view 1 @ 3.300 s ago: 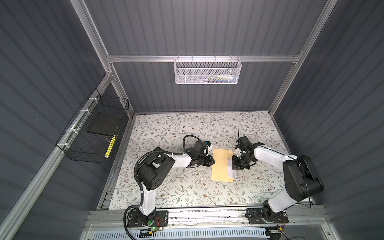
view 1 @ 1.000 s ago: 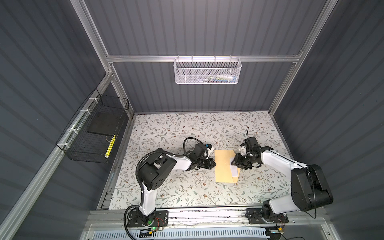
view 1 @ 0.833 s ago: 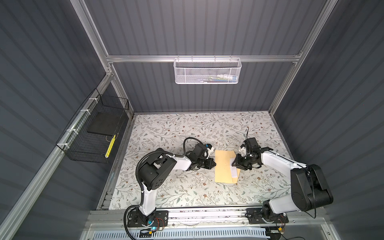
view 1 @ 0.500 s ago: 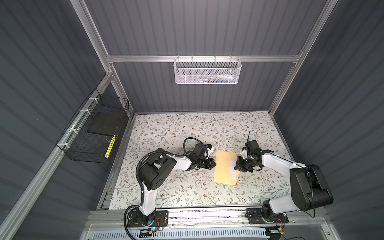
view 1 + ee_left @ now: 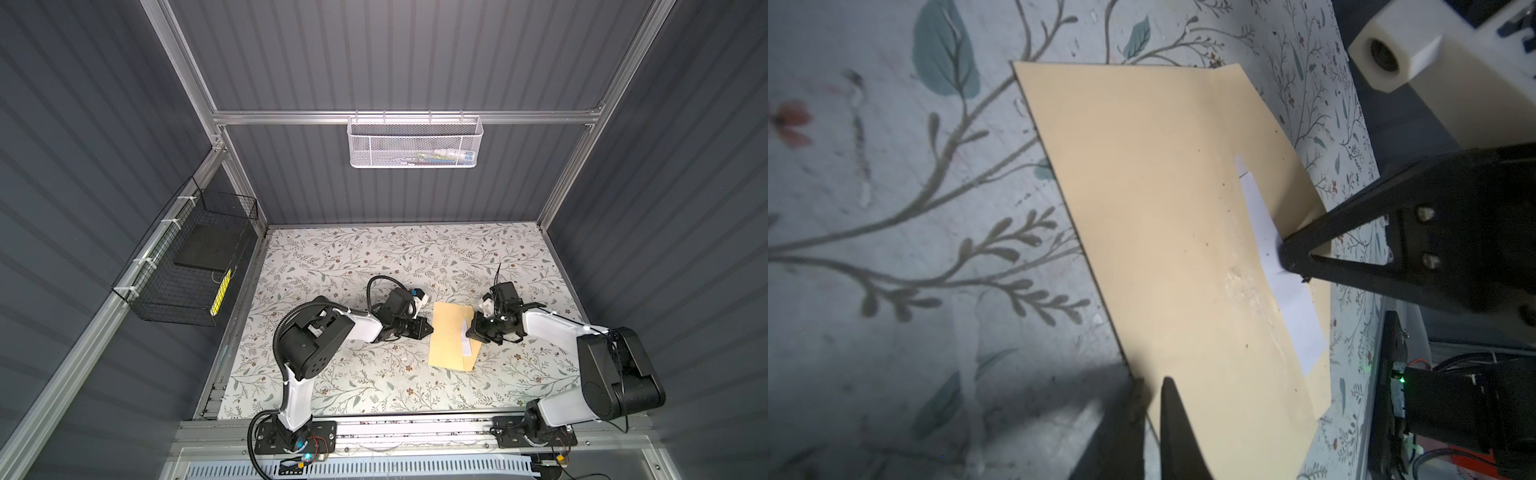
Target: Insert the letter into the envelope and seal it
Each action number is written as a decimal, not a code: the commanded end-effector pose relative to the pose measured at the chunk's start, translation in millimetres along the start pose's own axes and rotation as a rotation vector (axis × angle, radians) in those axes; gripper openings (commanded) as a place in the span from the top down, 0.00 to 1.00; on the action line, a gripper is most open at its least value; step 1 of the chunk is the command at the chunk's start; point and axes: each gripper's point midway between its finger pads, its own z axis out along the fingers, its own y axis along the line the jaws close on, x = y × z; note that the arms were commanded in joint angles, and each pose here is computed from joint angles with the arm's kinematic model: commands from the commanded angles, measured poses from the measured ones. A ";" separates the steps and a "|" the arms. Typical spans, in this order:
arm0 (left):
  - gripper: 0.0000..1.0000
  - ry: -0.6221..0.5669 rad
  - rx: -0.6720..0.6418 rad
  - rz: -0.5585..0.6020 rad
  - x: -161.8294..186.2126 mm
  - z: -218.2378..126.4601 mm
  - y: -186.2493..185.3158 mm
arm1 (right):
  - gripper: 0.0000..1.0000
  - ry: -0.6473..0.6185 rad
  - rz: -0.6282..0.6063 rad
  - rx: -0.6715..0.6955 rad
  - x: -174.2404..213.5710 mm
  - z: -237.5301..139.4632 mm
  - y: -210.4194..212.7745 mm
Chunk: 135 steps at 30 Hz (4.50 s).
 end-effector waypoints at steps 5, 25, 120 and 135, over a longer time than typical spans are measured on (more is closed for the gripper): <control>0.89 0.158 -0.063 -0.097 55.4 7.6 25.3 | 1.00 0.019 0.058 -0.033 6.0 9.2 -1.2; 0.89 0.134 0.000 -0.148 57.9 8.8 16.4 | 1.00 -0.026 0.189 -0.113 11.2 16.3 -0.6; 0.09 -0.204 -0.543 0.108 -93.2 -160.6 -5.2 | 0.01 -0.732 -0.444 -0.127 9.6 -206.6 59.7; 0.00 0.042 -1.053 -0.102 -34.6 -298.3 67.7 | 0.01 -0.671 -0.445 -0.358 26.4 -204.8 90.9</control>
